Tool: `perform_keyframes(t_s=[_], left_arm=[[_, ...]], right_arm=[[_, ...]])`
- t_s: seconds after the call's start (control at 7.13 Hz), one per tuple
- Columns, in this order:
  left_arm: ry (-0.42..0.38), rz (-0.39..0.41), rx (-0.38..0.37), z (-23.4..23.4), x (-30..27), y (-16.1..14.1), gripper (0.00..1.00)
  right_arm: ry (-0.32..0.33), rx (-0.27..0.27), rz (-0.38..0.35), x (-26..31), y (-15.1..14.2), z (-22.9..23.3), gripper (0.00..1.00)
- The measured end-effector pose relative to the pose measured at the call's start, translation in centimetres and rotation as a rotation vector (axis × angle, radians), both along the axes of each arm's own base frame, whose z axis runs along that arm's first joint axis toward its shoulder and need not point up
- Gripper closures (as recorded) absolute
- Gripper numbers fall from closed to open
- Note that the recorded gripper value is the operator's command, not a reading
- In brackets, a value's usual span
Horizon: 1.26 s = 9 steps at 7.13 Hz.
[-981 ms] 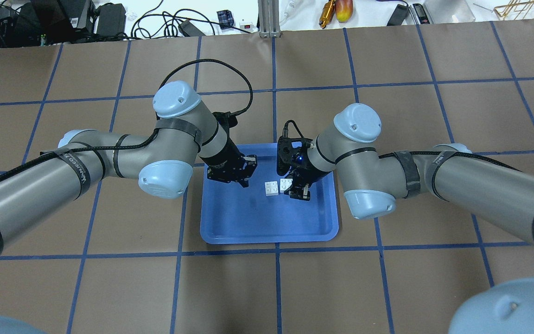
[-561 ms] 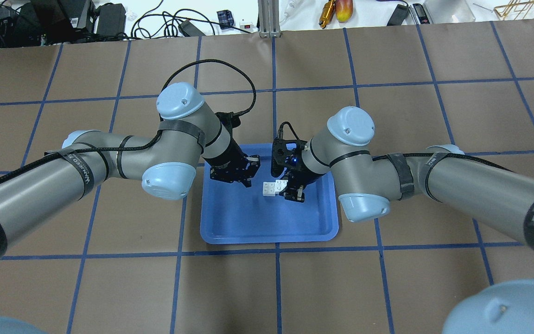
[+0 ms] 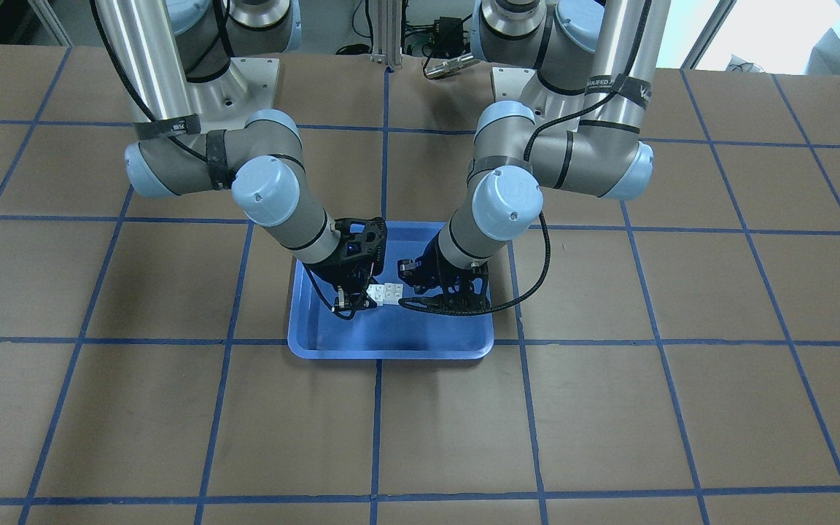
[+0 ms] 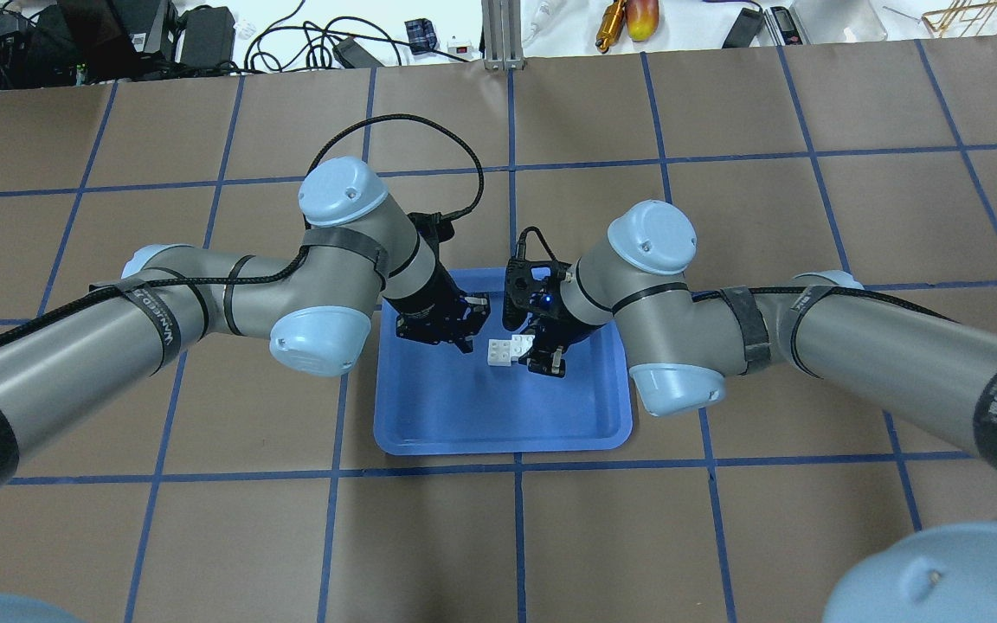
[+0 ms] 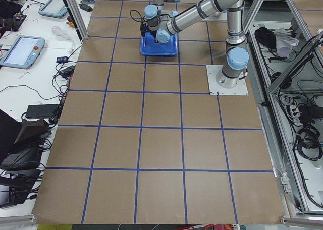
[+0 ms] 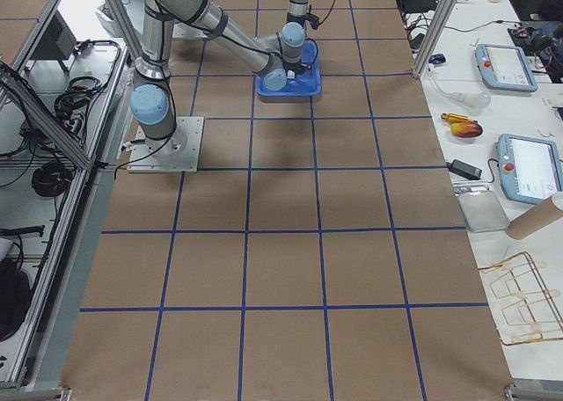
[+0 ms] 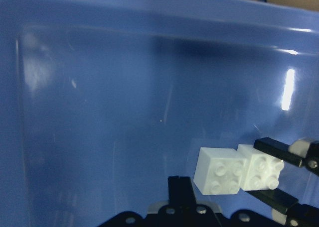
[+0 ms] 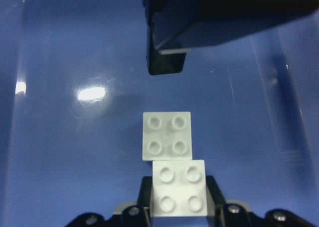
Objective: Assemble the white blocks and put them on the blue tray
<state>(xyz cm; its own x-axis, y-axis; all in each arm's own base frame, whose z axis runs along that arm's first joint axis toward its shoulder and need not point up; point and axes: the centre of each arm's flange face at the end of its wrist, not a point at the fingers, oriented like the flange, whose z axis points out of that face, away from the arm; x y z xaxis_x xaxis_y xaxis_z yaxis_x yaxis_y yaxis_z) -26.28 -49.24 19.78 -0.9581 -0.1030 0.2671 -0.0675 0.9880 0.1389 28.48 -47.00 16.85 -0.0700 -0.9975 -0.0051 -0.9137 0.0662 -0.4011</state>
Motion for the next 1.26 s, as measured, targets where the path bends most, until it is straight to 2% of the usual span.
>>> perform_keyframes(t_s=[0.14,0.42,0.7,0.98,1.26], left_arm=[[0.0,0.0,0.0,0.0,0.0,0.0,0.98],[0.0,-0.003,-0.001,0.0,-0.1,0.1,0.98],[-0.001,-0.005,-0.003,0.2,-0.1,0.1,0.98],[-0.001,-0.004,-0.002,0.1,-0.1,0.1,0.98],[-0.003,0.01,0.01,-0.7,-0.2,0.0,0.98]], right_arm=[[-0.001,0.003,-0.006,0.0,0.0,0.0,0.0],[-0.004,0.019,-0.052,0.0,0.0,-0.2,0.0],[-0.013,0.008,-0.101,-0.1,-0.5,0.5,0.0],[0.001,-0.02,-0.168,-0.7,-1.3,4.2,0.0],[0.04,-0.003,-0.221,-2.0,-1.8,7.5,0.0]])
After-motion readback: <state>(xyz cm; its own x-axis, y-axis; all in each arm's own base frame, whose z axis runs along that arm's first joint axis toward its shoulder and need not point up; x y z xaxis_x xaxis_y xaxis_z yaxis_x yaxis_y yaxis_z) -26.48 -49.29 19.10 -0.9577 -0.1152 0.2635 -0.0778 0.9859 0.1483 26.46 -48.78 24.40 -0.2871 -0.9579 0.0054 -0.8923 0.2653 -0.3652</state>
